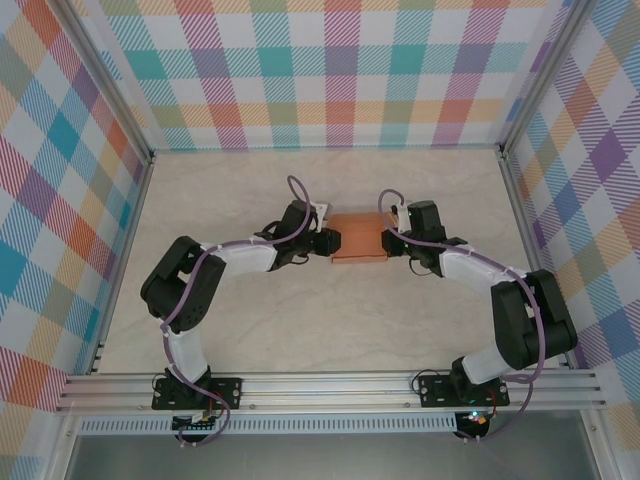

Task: Fold the paper box

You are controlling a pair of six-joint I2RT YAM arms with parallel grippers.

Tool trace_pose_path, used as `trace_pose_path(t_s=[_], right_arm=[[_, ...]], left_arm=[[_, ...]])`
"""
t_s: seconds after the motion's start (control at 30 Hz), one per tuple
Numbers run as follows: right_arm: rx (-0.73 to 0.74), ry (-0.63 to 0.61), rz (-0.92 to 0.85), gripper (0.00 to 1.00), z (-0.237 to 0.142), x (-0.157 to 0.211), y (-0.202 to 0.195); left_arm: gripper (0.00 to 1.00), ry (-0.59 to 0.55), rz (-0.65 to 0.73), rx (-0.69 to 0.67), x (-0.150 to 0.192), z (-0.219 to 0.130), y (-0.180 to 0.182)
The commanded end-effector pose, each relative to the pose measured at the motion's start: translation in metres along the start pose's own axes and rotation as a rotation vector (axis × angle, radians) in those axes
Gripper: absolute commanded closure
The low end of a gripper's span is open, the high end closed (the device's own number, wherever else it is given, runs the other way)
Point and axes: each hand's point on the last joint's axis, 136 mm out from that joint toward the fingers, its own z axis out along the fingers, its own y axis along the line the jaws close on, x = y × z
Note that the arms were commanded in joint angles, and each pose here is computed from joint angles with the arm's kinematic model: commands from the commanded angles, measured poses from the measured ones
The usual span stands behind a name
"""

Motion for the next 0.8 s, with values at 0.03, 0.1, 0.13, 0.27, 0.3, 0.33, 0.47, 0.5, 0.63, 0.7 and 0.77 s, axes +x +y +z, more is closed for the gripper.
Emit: trace_pose_path(t_s=[0.03,0.1,0.13,0.27,0.3,0.33,0.47,0.5,0.63,0.7,0.77], right_arm=[[-0.034,-0.018,-0.029,0.83,0.001,-0.01,0.009],[-0.026,-0.018,-0.031,0.83,0.001,-0.011,0.007],[-0.022,-0.013,-0.033,0.83,0.002,-0.01,0.007],[-0.022,-0.003,-0.045,0.81,0.0,-0.01,0.007],[-0.029,-0.002,-0.049,0.77,-0.001,-0.012,0.009],[-0.042,-0.001,-0.054,0.73,-0.004,-0.013,0.012],[-0.076,-0.049,-0.059,0.59,-0.021,-0.028,0.021],[-0.079,-0.054,-0.06,0.58,-0.024,-0.031,0.022],[-0.104,-0.04,-0.097,0.5,-0.038,-0.035,0.029],[-0.099,-0.041,-0.115,0.44,-0.043,-0.038,0.026],[-0.086,-0.038,-0.111,0.41,-0.045,-0.039,0.02]], left_arm=[[0.68,-0.032,-0.006,0.062,-0.022,-0.004,-0.023],[0.67,-0.028,0.005,0.07,-0.021,-0.005,-0.025],[0.66,-0.031,0.018,0.07,-0.021,-0.007,-0.025],[0.58,-0.038,0.076,0.064,-0.021,-0.024,-0.025],[0.57,-0.037,0.089,0.058,-0.021,-0.029,-0.024],[0.55,-0.041,0.098,0.042,-0.022,-0.035,-0.021],[0.43,-0.066,0.11,0.005,-0.029,-0.059,-0.014],[0.42,-0.072,0.112,0.006,-0.031,-0.063,-0.014],[0.37,-0.088,0.134,-0.007,-0.04,-0.073,-0.016],[0.36,-0.077,0.153,-0.025,-0.041,-0.07,-0.013],[0.37,-0.067,0.17,-0.041,-0.042,-0.064,-0.01]])
